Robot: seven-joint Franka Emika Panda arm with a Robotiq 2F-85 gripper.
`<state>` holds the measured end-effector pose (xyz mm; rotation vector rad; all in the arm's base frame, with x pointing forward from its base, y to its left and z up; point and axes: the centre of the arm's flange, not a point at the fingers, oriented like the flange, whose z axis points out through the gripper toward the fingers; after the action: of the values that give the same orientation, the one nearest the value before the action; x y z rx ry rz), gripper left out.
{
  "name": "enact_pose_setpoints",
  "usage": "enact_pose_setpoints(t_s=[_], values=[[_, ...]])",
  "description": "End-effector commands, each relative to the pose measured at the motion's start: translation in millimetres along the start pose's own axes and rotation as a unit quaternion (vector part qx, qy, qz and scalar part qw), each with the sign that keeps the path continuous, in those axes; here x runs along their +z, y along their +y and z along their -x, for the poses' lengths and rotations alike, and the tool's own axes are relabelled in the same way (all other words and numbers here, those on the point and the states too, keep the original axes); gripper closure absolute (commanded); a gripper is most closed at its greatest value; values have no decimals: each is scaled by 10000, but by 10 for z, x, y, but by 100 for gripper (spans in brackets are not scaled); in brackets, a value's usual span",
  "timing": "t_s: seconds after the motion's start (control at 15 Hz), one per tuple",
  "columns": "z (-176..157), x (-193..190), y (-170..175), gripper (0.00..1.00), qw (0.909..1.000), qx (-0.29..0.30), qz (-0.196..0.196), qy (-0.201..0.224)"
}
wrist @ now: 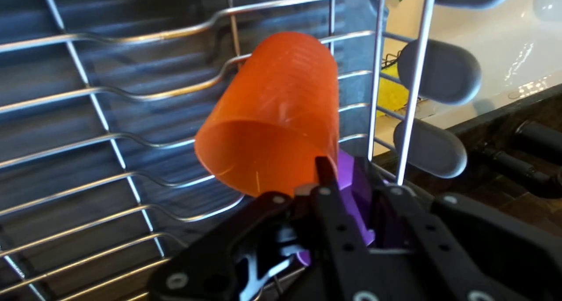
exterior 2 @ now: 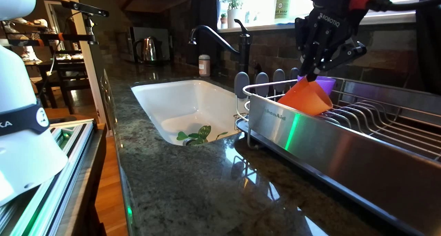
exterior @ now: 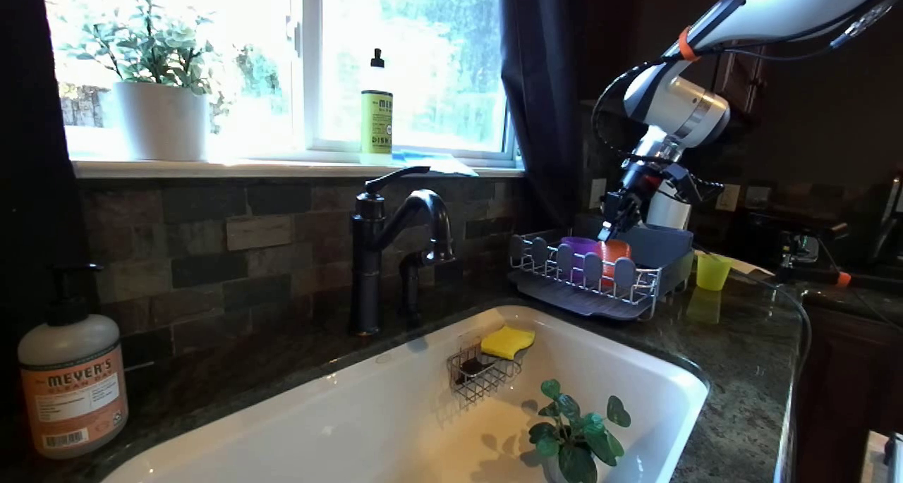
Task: Put the orange cup on the counter
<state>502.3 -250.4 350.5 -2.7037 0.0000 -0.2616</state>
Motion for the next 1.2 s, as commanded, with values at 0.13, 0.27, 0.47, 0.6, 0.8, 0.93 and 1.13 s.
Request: enact_pose_setpoints(t_s=[0.13,0.27,0.47,0.6,0.8,0.93,1.13], values=[[9,-50,-85,100,9996,193,138,-162],[60,-159,-215,99,9987,239,372,-246],[166,-436,-471,99,9964,253,797,-123],[273,-596,-757,99,9912,288,1265,244],[455,-723,-1240,99,9768,412,1920,859],[582,-668,-1495,99,9631,643,2359,1128],[896,-563,-1748,99,9419,1103,2837,1424]])
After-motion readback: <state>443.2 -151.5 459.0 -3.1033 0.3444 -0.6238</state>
